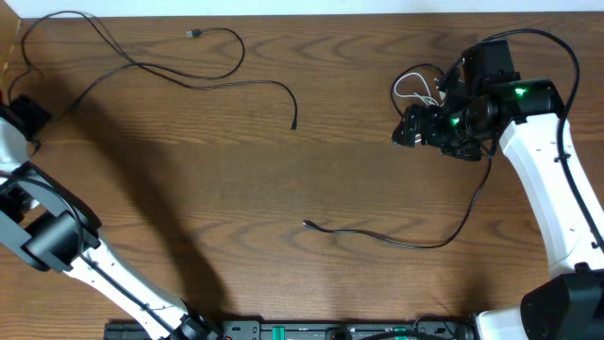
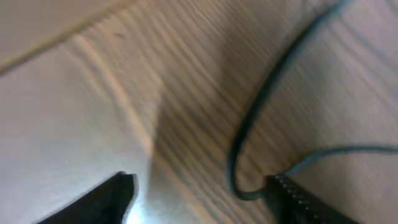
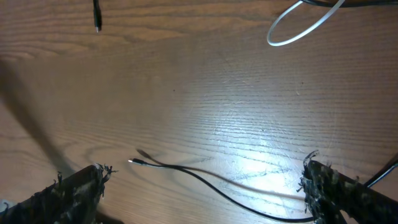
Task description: Untangle cables
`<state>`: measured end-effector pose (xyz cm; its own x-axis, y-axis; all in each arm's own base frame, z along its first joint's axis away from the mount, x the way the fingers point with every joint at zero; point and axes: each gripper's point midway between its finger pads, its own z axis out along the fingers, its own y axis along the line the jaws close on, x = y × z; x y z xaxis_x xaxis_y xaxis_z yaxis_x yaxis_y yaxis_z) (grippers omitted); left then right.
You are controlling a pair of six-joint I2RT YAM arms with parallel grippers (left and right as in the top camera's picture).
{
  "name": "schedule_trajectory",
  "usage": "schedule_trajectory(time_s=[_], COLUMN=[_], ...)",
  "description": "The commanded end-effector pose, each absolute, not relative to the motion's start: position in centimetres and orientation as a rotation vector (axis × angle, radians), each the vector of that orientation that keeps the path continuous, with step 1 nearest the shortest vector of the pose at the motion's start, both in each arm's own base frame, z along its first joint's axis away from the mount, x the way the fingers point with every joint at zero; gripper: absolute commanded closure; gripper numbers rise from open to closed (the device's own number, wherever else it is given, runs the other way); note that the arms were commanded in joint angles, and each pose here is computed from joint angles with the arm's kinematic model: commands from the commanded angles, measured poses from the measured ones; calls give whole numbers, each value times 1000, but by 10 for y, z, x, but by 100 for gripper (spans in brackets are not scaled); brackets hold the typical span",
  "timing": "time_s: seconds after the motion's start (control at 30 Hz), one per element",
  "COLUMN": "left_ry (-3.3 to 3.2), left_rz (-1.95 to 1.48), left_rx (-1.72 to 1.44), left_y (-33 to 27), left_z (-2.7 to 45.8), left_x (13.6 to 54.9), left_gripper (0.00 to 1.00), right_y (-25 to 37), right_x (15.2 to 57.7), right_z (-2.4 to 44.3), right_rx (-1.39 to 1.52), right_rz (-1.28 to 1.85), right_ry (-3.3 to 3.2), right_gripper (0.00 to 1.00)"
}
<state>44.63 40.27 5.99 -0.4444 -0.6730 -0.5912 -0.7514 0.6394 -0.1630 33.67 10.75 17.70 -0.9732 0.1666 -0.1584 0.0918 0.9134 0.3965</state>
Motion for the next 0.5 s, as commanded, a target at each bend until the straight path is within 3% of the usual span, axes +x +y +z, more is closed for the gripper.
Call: schedule_trajectory(time_s=[0.0, 0.1, 0.17, 0.47], left_ry=[2231, 2194, 2175, 1811], left_rz=[-40, -151, -179, -511], left_rx=[-1000, -1011, -1054, -1249], left_y=[379, 369, 366, 323], left_z=[53, 50, 47, 94], left_x=[470, 482, 485, 562], left_gripper=[45, 67, 90, 93], right_y=[113, 113, 113, 113], right_x=[335, 334, 334, 335], right_z=[174, 174, 174, 174], right_rx=[202, 201, 202, 226], right_rz=[597, 597, 597, 601], right_ry=[2901, 2901, 2901, 2899], right_gripper=[1, 1, 1, 1])
